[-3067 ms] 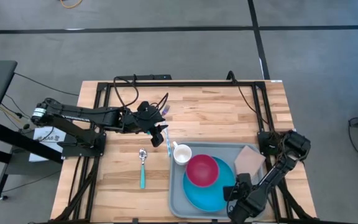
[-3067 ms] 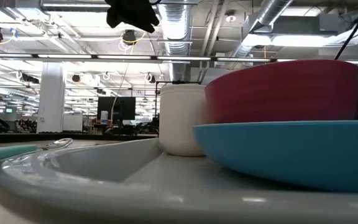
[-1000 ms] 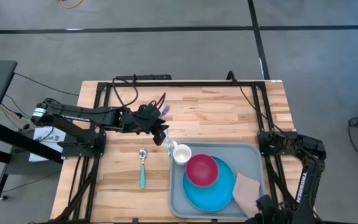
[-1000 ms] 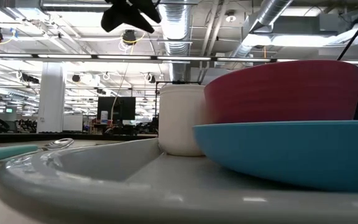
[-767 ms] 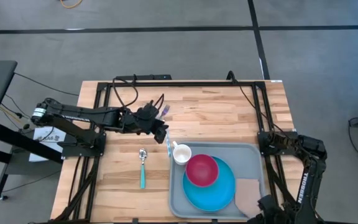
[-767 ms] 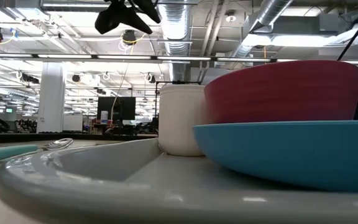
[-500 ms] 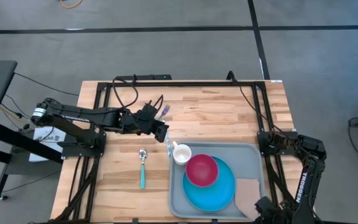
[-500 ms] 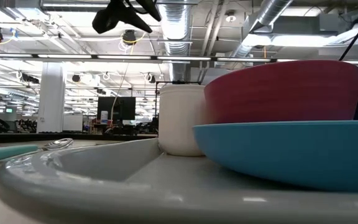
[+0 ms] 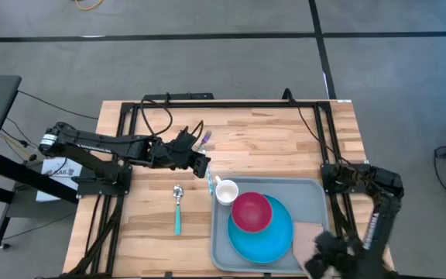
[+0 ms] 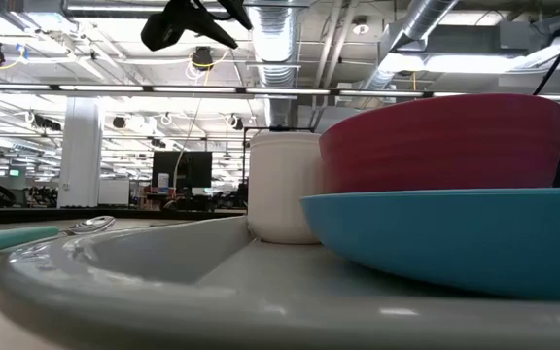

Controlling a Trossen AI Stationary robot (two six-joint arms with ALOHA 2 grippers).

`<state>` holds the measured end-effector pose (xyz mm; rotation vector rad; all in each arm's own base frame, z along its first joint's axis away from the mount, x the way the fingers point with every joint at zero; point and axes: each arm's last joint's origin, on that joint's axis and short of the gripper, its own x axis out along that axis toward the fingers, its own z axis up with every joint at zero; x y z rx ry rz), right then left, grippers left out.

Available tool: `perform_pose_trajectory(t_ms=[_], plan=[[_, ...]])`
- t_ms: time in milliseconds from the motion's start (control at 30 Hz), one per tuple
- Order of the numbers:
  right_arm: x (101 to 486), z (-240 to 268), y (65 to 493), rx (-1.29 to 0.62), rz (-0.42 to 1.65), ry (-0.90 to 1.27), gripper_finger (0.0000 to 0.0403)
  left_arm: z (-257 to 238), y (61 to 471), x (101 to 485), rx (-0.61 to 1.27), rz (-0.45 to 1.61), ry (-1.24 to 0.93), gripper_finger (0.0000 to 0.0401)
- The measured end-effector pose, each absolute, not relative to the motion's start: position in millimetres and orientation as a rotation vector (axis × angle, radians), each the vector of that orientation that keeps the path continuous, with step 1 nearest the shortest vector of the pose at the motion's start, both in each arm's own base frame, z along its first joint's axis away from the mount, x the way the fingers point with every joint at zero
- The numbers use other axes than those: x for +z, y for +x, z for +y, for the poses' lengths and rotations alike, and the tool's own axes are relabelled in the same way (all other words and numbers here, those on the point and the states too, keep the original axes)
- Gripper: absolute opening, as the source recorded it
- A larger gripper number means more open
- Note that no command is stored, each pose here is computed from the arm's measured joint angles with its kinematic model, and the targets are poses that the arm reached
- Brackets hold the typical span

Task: Set up tray
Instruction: Put the brown napkin on the gray tray

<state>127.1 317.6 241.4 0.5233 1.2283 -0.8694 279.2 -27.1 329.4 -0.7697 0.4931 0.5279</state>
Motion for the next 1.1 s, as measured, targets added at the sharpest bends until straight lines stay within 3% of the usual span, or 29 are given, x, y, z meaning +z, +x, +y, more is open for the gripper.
perform_pose_trajectory(t_ms=[133,367,500,833,967,1100], plan=[[218.1,312.0,152.2,-0.799,1.254,0.531,0.0180,-27.1,279.1,329.3,0.529,0.494,-0.769,0.0127],[202.1,290.1,169.0,-0.928,1.353,0.510,0.0101,-26.8,278.9,329.2,0.536,0.491,-0.765,0.0127],[204.9,295.4,168.0,-0.836,1.481,0.479,0.0066,-27.1,278.9,329.1,0.530,0.496,-0.767,0.0127],[218.1,301.8,171.6,-0.712,1.540,0.447,0.0058,-26.1,278.7,329.4,0.559,0.476,-0.753,0.0127],[200.4,291.4,173.0,-0.772,1.540,0.428,0.0058,-25.4,278.6,329.5,0.577,0.465,-0.745,0.0127],[175.1,289.4,179.2,-0.681,1.548,0.477,0.0058,-25.4,278.6,329.5,0.578,0.465,-0.744,0.0127]])
